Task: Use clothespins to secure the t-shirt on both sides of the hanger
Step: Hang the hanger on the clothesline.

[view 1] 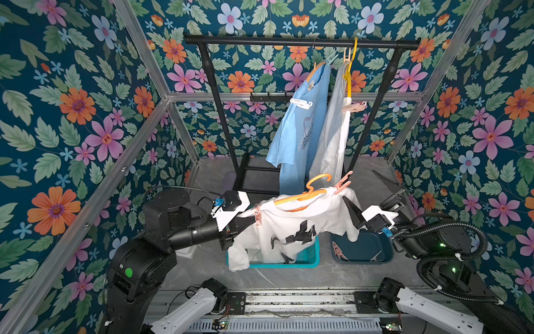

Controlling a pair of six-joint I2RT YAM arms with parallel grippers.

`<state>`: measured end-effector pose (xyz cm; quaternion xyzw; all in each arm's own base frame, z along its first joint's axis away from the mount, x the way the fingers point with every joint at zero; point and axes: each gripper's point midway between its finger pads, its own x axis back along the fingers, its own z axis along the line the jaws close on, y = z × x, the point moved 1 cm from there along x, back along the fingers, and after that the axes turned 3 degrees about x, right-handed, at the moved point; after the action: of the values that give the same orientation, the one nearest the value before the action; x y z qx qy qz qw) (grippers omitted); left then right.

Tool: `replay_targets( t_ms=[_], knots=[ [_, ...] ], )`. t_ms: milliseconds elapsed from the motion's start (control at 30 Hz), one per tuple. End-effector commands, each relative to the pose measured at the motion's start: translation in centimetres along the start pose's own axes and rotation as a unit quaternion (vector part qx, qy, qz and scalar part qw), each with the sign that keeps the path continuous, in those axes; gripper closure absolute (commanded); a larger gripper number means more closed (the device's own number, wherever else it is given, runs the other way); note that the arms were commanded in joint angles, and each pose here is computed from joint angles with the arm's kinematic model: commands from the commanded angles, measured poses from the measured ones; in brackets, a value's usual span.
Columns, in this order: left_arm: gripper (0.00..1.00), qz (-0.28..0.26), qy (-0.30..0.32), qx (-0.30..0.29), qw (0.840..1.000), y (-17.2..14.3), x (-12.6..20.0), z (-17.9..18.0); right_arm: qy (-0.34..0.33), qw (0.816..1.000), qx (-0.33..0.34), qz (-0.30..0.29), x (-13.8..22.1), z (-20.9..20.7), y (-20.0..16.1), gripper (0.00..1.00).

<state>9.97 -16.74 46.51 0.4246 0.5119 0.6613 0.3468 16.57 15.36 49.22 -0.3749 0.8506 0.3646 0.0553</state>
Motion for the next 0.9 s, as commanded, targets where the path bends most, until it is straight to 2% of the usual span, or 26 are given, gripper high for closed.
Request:
replay_targets(
  t_ms=[0,133,300,467,600,667,867],
  knots=[
    [1.0,-0.107,0.068,-0.023,0.992,4.9,2.6,1.1,-0.09,0.99,-0.068,-0.087,2.1,-4.7,3.5,0.0],
    [1.0,-0.151,0.101,-0.019,0.983,6.5,4.7,1.2,-0.099,0.979,-0.115,-0.138,4.2,-6.0,5.2,0.0],
    [1.0,-0.202,0.179,-0.008,0.963,8.4,8.7,2.0,-0.081,0.983,-0.116,-0.12,4.0,-5.4,4.6,0.0],
    [1.0,-0.273,0.276,0.012,0.921,10.2,14.4,3.0,-0.068,0.987,-0.115,-0.087,3.1,-4.1,3.2,0.0],
    [1.0,-0.28,0.317,0.05,0.905,10.6,14.6,5.1,-0.046,0.988,-0.127,-0.069,2.1,-2.5,2.2,0.0],
    [1.0,-0.295,0.324,0.051,0.898,11.0,15.1,5.2,-0.041,0.988,-0.133,-0.063,1.8,-1.9,1.8,0.0],
    [1.0,-0.358,0.397,0.064,0.843,11.9,19.9,5.9,-0.027,0.989,-0.143,-0.032,0.9,-0.1,0.1,0.0]
  ],
)
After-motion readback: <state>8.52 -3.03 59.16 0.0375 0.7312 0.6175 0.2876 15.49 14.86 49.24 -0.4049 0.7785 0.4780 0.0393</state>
